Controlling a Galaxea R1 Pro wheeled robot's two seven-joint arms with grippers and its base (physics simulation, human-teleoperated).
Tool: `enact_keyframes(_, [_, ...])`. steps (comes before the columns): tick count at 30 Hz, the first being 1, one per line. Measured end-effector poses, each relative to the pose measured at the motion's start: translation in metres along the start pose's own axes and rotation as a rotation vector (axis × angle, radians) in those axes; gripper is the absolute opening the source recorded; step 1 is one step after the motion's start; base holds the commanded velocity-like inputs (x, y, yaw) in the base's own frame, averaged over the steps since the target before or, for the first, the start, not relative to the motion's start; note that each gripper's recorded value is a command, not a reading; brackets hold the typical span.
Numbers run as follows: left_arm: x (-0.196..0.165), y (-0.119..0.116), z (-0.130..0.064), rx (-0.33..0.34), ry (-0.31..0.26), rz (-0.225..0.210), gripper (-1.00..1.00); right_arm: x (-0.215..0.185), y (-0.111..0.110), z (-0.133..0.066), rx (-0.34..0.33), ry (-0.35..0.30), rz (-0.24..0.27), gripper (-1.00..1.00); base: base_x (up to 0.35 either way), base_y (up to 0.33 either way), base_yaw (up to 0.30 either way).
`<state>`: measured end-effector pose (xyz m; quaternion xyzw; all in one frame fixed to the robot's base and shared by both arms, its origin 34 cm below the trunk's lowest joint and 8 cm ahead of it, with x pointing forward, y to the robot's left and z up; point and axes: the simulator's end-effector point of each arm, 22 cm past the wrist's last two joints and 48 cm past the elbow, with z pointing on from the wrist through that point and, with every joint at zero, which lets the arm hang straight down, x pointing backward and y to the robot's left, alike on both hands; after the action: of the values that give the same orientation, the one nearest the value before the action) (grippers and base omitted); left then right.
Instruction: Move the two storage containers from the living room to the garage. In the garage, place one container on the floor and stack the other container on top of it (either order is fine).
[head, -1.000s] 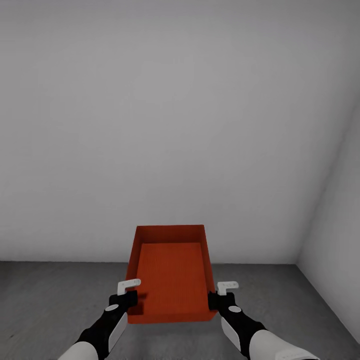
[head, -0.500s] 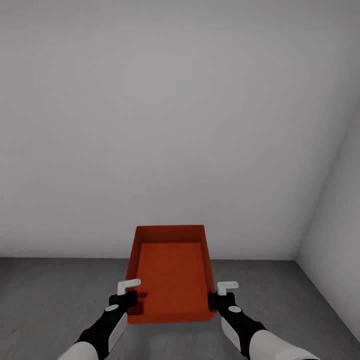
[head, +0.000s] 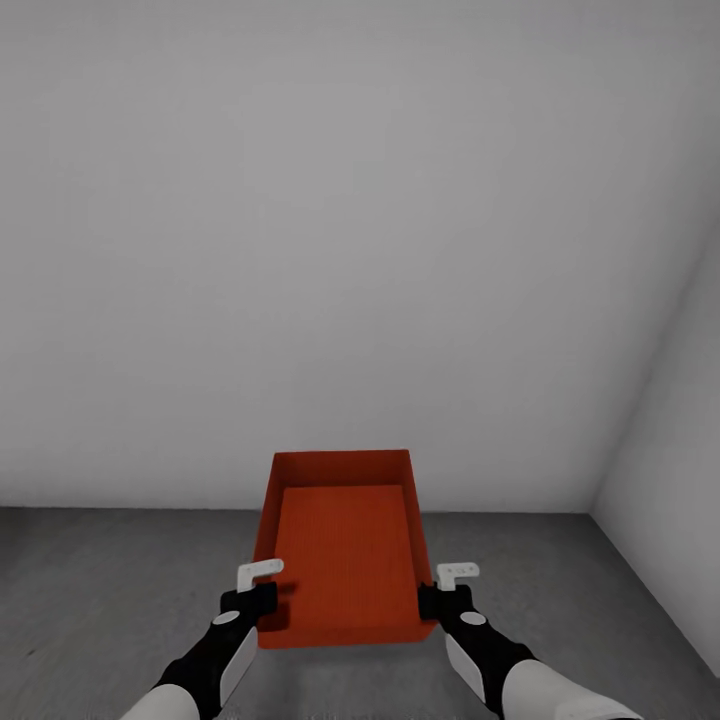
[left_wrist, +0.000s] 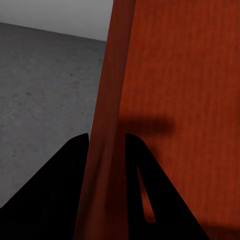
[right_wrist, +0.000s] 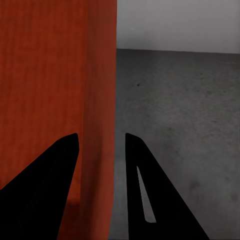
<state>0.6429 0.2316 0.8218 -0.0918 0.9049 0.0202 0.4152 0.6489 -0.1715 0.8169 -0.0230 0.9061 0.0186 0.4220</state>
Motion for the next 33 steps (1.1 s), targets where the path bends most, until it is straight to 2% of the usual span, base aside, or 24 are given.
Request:
enact_keyframes(14, [0.011,0.002,0.005,-0.003,0.023,0.005,-1.00,0.012,0.000,0.004,0.000,0.023,0.002,-1.00,0.000,0.000,0.000])
enact_keyframes(33, [0.031,0.003,0.025,-0.008,0.052,0.010,-1.00,0.034,0.000,0.024,0.000,0.053,0.006,-1.00,0.000,0.000,0.000])
